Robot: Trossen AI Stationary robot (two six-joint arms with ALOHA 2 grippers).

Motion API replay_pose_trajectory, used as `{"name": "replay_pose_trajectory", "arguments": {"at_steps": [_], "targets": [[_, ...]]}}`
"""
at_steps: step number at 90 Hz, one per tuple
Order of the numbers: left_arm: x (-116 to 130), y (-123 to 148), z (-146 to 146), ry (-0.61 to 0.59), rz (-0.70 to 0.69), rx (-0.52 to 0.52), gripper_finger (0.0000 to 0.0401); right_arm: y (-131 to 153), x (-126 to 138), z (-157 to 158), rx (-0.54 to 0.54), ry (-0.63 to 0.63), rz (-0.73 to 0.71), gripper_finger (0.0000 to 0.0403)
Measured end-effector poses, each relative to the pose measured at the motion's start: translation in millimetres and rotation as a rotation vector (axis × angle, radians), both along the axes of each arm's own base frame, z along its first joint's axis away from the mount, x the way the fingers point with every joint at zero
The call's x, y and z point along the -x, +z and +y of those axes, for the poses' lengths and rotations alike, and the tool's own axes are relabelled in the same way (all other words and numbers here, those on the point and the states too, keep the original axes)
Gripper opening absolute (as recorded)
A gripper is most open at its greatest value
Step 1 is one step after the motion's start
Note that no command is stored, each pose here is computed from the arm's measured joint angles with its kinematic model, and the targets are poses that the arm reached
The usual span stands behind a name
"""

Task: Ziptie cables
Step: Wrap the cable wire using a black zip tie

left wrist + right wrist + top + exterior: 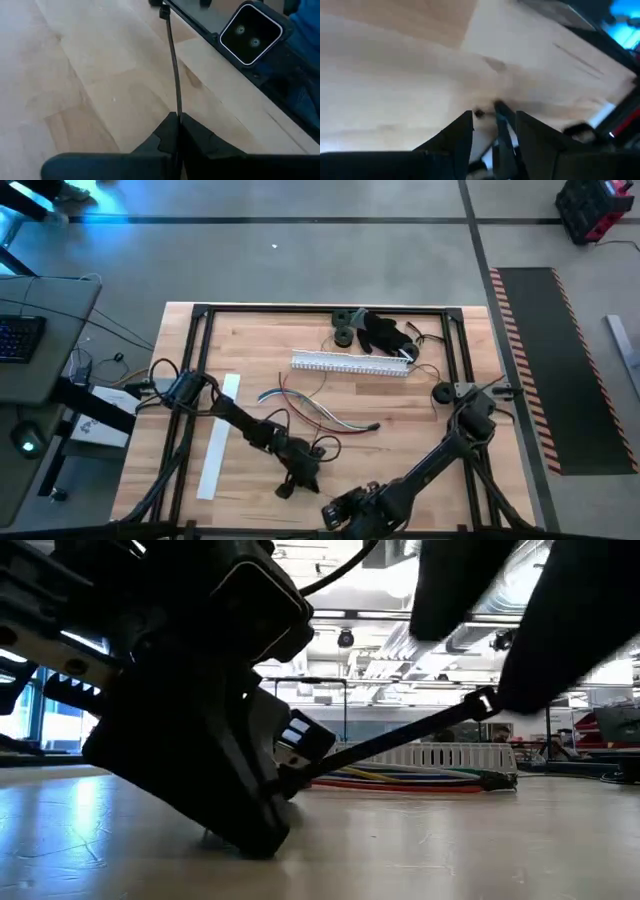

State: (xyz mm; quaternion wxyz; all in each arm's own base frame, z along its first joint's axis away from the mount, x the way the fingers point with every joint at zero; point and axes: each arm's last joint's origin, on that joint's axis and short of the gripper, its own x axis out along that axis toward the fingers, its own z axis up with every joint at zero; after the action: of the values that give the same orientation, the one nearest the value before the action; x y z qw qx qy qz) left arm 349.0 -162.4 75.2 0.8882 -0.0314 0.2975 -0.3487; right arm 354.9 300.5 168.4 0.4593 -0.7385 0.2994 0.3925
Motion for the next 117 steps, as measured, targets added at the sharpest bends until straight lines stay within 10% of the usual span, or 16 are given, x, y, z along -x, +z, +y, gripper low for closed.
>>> {"name": "replay_pose_trajectory", "arguments": {"at_steps": [41,84,117], "targets": [[-0.6,-0.1,1.6,0.000,-0.002,-0.003,0.0000,-5.7,-3.4,2.8,-0.010,0.016,-0.013,0.0125],[-0.7,-0.1,1.7,0.002,-0.003,-0.004,0.0000,-6.2,-3.2,2.6,-0.044,0.010,0.012,0.0004],[-4.5,4.1,14.1,-0.030,0.007,0.027,0.0001,-3.1,-8.5,5.3,-0.405,-0.554,-0.108,0.0001]]}}
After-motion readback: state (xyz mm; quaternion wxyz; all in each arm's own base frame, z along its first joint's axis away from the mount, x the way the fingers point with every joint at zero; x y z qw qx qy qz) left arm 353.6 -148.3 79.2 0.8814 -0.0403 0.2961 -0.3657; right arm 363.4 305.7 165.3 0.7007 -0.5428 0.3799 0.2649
